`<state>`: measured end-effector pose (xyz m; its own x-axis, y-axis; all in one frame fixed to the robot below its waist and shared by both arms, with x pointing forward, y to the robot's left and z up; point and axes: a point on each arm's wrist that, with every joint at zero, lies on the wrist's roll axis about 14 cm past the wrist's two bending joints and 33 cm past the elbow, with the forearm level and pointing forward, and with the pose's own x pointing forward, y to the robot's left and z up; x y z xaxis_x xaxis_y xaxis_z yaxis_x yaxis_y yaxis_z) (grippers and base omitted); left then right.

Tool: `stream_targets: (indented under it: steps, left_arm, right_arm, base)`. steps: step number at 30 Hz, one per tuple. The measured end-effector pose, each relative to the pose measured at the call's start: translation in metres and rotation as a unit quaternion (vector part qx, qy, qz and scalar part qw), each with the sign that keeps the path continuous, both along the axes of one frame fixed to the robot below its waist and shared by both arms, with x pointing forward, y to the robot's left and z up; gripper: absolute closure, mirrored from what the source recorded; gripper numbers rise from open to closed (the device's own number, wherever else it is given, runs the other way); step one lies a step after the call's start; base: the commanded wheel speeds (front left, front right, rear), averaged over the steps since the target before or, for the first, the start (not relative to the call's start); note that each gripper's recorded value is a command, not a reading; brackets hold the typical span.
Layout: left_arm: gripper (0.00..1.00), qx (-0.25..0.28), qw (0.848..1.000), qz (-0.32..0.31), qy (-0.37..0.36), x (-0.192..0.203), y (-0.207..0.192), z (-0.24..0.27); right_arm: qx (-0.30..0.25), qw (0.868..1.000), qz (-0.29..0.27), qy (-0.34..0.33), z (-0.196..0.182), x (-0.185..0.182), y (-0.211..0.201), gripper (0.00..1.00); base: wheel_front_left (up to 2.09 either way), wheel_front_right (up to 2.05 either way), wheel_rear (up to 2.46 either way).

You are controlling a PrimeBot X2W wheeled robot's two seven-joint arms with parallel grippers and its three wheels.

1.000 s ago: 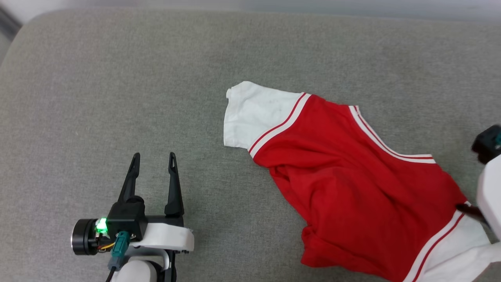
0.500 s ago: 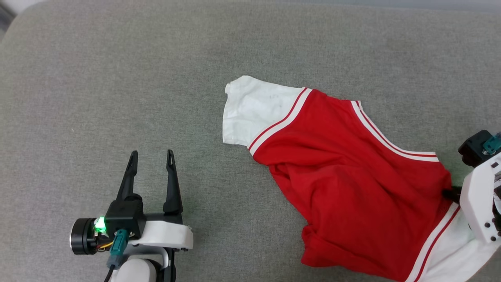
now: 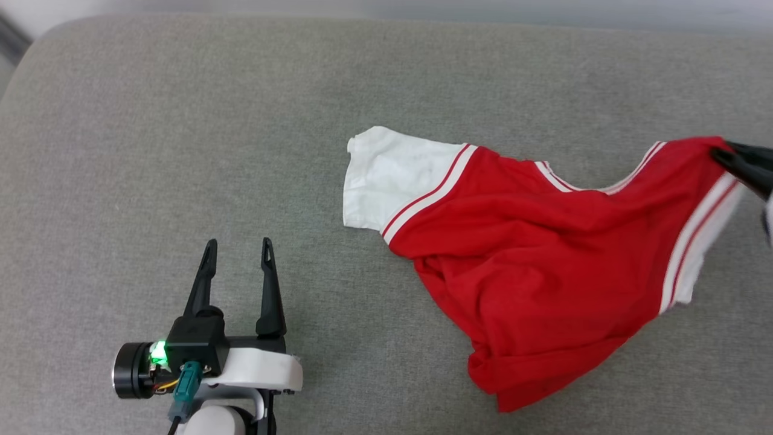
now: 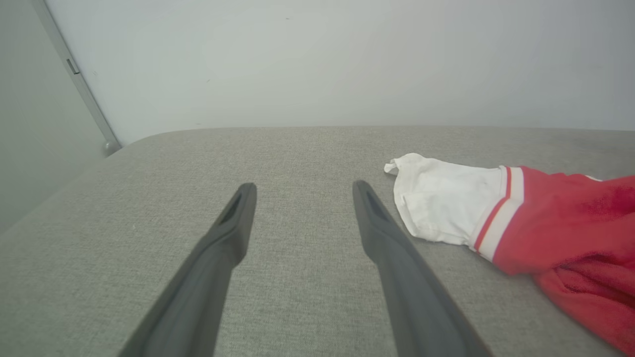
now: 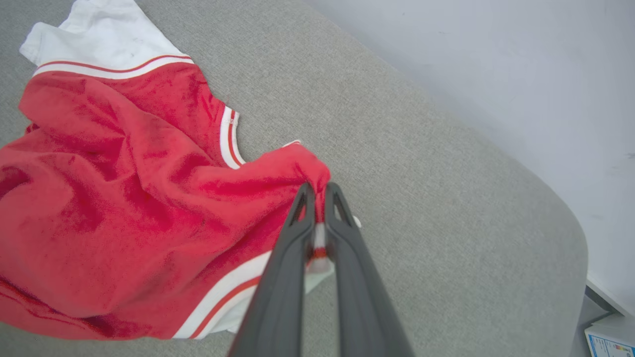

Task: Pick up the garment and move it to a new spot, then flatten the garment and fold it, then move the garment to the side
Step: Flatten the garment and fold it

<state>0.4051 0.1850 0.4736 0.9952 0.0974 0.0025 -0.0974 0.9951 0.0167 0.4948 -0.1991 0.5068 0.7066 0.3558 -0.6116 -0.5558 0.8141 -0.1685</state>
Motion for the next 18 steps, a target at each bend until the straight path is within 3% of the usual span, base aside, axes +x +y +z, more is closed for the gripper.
stream_targets:
  steps: [8, 13, 17, 18]
  left_arm:
    - [0.0, -0.002, 1.0, 0.004, 0.01, 0.008, 0.003, -0.008]
    - [0.0, 0.002, 1.0, 0.013, 0.019, 0.009, 0.009, -0.015]
    - [0.0, 0.006, 1.0, 0.018, 0.014, 0.011, 0.012, -0.011]
    - [0.0, 0.008, 1.0, 0.017, 0.011, 0.012, 0.012, -0.009]
  right_arm:
    - [0.001, 0.998, 0.041, 0.056, -0.049, 0.029, 0.069, 1.0]
    - [-0.034, 0.986, 0.062, 0.151, -0.12, 0.008, 0.092, 1.0]
    - [-0.033, 0.984, 0.061, 0.165, -0.134, 0.006, 0.096, 1.0]
    - [-0.028, 0.985, 0.06, 0.158, -0.134, 0.007, 0.096, 0.78]
  base:
    - [0.0, 0.0, 0.0]
    - [0.0, 0.0, 0.0]
    - [0.0, 0.0, 0.0]
    - [0.0, 0.0, 0.0]
